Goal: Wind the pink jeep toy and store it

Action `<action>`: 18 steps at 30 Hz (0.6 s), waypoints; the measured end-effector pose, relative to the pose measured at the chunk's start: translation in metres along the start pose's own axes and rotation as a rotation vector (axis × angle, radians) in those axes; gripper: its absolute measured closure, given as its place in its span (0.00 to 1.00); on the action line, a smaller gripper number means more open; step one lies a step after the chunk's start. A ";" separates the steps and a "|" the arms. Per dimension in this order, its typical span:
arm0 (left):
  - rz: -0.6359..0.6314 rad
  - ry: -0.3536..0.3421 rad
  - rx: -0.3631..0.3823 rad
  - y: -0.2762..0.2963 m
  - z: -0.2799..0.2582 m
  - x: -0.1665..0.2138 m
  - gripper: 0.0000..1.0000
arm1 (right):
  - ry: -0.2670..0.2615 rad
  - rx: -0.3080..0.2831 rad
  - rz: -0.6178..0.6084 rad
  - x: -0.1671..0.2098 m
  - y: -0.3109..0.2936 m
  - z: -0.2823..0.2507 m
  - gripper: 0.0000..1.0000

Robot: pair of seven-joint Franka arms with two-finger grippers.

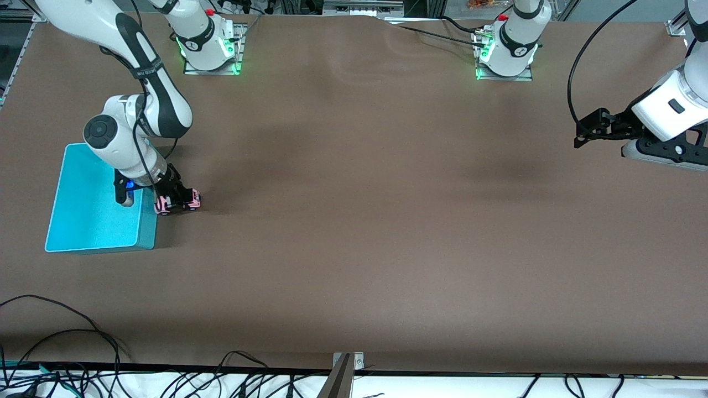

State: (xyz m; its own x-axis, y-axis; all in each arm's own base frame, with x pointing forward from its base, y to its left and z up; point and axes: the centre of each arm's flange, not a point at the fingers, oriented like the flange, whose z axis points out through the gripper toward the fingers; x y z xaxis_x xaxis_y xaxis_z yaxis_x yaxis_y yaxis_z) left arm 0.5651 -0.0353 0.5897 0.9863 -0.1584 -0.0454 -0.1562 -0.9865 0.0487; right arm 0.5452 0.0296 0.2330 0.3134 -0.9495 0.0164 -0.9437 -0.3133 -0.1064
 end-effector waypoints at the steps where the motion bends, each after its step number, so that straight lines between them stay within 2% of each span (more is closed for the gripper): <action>1: 0.000 0.000 0.000 0.000 0.000 0.000 0.00 | -0.001 0.002 -0.006 -0.002 -0.002 -0.005 0.47; 4: 0.000 0.000 0.000 0.000 0.000 0.000 0.00 | -0.009 -0.012 -0.031 -0.011 -0.010 -0.022 0.47; 8: 0.000 0.000 0.000 0.000 0.000 0.000 0.00 | -0.028 -0.065 -0.112 -0.019 -0.021 -0.047 0.47; 13: 0.000 0.000 0.000 0.000 0.000 0.000 0.00 | -0.057 -0.120 -0.311 -0.016 -0.034 -0.081 0.47; 18: 0.000 0.000 0.000 0.000 0.000 0.000 0.00 | -0.084 -0.151 -0.476 -0.004 -0.040 -0.105 0.47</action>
State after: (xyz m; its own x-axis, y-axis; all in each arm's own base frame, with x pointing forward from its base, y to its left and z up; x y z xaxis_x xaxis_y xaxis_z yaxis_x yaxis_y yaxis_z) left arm 0.5652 -0.0353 0.5896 0.9863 -0.1583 -0.0456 -0.1561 -0.9865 0.0487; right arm 0.5709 0.0441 0.3415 0.7141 -0.6981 -0.0524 -0.6971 -0.7160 0.0390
